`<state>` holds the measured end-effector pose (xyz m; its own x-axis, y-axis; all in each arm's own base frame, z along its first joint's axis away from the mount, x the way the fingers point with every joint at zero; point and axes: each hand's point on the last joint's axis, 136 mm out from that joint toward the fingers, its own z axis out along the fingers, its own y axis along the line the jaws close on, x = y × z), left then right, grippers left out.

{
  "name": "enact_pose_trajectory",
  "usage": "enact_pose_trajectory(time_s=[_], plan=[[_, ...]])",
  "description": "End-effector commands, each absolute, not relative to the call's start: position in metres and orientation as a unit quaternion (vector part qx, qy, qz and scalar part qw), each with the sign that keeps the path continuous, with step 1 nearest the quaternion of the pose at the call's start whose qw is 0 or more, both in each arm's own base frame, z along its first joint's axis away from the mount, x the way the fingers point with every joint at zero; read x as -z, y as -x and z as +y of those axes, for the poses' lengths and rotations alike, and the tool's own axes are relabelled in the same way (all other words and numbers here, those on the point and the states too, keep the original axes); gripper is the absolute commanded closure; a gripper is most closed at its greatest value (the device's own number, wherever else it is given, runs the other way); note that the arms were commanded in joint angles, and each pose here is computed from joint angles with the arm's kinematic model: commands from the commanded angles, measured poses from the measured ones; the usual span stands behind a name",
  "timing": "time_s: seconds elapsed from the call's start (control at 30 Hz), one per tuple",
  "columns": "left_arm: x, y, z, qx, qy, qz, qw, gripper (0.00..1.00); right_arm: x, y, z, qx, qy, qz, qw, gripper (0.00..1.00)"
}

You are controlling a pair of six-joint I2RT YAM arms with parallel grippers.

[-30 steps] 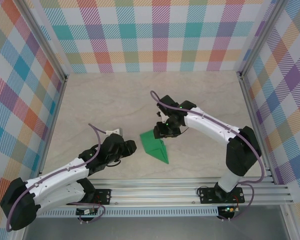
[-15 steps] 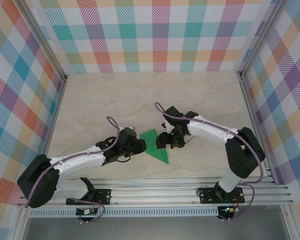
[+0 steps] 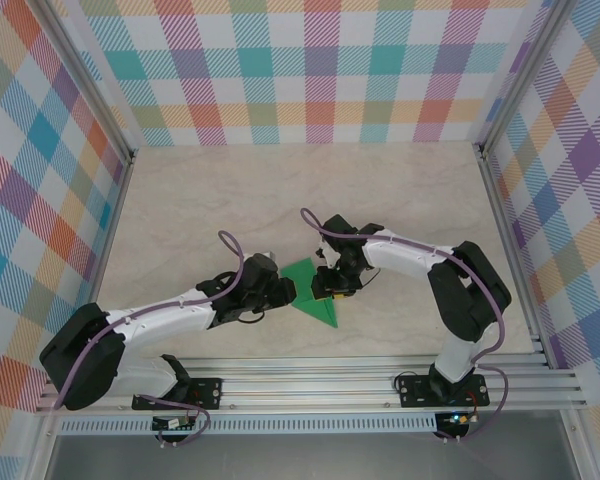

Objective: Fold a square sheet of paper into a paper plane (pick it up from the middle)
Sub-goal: Move the paper to the center of the table.

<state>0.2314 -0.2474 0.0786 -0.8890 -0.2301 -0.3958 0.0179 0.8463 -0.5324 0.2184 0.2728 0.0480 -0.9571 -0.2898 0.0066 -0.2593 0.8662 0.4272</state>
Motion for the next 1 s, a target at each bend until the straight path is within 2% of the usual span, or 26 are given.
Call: enact_pose_trajectory(time_s=[0.0, 0.2, 0.33, 0.63, 0.97], plan=[[-0.087, -0.236, -0.255, 0.277, 0.048, 0.929, 0.240, 0.59, -0.057, -0.219, 0.279, 0.234, -0.152, -0.960, 0.027, 0.66], [-0.085, -0.236, -0.260, 0.280, 0.042, 0.930, 0.232, 0.59, -0.056, -0.217, 0.285, 0.257, -0.143, -0.955, 0.037, 0.85], [-0.088, -0.236, -0.263, 0.290, 0.043, 0.927, 0.233, 0.59, -0.066, -0.221, 0.292, 0.317, -0.121, -0.940, 0.039, 0.89], [-0.097, -0.244, -0.282, 0.314, 0.029, 0.921, 0.230, 0.59, -0.069, -0.228, 0.283, 0.416, -0.075, -0.904, 0.058, 0.89], [-0.072, -0.255, -0.323, 0.315, 0.006, 0.932, 0.180, 0.74, -0.044, -0.230, 0.257, 0.400, -0.048, -0.913, 0.057, 0.80]])
